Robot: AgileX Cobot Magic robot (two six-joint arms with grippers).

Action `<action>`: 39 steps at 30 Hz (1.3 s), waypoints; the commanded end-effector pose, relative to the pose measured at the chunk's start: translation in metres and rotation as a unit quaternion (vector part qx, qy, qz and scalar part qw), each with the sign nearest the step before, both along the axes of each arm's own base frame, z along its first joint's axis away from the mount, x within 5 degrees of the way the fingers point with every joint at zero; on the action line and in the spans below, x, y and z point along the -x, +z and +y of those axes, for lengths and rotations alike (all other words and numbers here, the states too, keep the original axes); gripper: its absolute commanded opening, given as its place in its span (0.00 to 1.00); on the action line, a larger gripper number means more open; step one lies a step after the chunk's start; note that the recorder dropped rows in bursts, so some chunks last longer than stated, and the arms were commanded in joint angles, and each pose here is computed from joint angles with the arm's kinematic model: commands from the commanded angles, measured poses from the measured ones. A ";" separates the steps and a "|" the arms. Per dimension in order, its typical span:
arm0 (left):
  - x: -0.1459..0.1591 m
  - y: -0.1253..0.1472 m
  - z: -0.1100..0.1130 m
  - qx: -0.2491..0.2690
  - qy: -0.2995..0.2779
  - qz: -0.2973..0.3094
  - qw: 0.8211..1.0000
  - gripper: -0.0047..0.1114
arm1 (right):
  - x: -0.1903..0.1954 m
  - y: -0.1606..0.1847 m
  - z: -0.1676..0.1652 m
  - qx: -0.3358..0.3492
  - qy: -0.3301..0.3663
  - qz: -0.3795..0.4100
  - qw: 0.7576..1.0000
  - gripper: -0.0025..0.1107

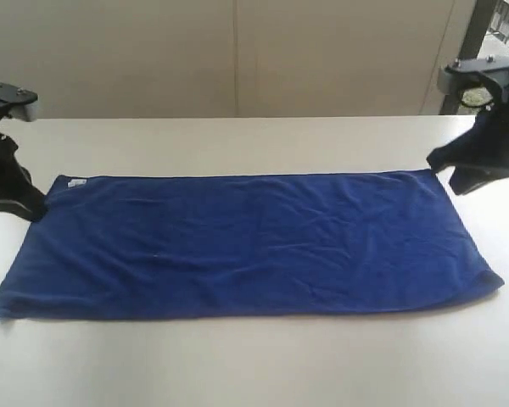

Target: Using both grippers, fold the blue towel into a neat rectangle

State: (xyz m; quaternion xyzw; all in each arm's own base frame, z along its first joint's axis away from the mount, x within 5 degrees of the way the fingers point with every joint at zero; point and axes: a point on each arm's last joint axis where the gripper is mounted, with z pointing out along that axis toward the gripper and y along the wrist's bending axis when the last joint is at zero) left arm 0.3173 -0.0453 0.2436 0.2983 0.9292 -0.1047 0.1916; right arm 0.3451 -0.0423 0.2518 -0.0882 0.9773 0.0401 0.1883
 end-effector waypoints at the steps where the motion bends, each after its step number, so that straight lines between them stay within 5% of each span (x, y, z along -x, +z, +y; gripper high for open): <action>1: 0.027 -0.031 -0.004 0.013 0.014 0.030 0.999 0.04 | 0.018 -0.039 0.000 0.003 -0.018 0.019 1.000 0.02; 11: 0.051 -0.062 -0.021 -0.005 -0.004 0.062 0.998 0.04 | 0.010 -0.067 -0.003 0.006 -0.033 0.005 0.999 0.02; 19: 0.052 -0.065 -0.004 -0.089 0.039 0.077 0.992 0.04 | -0.015 -0.068 0.006 -0.021 -0.027 -0.026 0.999 0.02; 33: 0.046 -0.065 0.003 -0.123 0.064 0.044 0.989 0.04 | -0.077 -0.050 0.204 -0.064 0.224 -0.088 0.969 0.02; 39: 0.045 -0.073 0.004 -0.123 0.072 0.044 0.989 0.04 | -0.090 -0.070 0.239 -0.076 0.235 -0.079 0.966 0.02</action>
